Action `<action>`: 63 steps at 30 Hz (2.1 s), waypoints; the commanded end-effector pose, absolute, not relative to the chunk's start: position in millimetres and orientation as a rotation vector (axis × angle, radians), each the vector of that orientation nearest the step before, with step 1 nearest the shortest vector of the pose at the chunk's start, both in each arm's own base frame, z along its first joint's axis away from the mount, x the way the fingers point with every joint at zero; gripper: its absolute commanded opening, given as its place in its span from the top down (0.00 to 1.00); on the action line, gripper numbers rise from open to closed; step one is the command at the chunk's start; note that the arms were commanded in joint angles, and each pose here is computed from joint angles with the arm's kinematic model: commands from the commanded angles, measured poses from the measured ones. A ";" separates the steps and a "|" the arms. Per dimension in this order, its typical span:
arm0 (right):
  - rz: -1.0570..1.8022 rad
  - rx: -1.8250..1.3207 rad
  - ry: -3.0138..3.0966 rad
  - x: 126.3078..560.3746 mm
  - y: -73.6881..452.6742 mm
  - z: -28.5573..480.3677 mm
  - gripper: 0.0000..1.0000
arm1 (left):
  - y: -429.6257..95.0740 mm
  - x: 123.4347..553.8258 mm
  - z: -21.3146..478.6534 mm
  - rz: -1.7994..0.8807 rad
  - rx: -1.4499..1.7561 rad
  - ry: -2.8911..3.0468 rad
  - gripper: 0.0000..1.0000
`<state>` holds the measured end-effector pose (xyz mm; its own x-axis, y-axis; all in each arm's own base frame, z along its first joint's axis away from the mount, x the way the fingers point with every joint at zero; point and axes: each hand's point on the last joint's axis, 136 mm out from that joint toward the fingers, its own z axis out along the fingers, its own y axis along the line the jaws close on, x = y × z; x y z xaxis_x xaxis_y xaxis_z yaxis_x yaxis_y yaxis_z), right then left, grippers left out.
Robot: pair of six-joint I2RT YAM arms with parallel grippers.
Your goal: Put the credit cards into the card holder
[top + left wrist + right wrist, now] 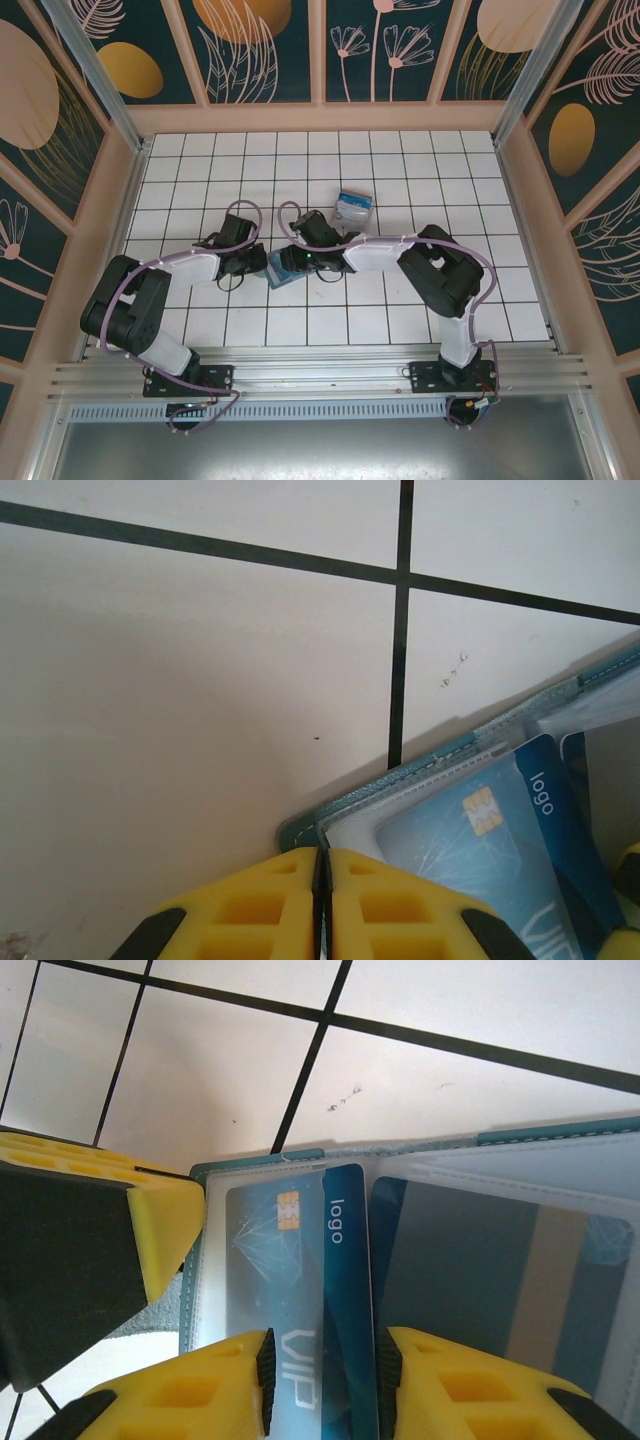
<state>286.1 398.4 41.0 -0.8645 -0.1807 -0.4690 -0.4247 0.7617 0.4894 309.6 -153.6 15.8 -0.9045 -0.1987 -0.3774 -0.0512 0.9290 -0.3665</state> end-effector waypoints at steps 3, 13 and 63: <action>0.911 -0.449 2.571 283.4 395.5 46.0 0.67 | -154.9 293.5 3.3 -0.506 -0.183 2.735 0.87; 0.896 -0.511 2.597 275.6 404.2 41.6 0.75 | -155.4 293.3 2.3 -0.509 -0.181 2.738 0.87; 1.087 -0.339 2.697 257.1 349.9 44.7 0.64 | -156.9 293.4 0.7 -0.515 -0.175 2.745 0.87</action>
<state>259.5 342.0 49.7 -0.9450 -0.1278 -0.3011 -0.2985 0.7135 0.6339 309.3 -154.5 15.2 -0.9056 -0.1982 -0.3749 -0.0494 0.9273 -0.3709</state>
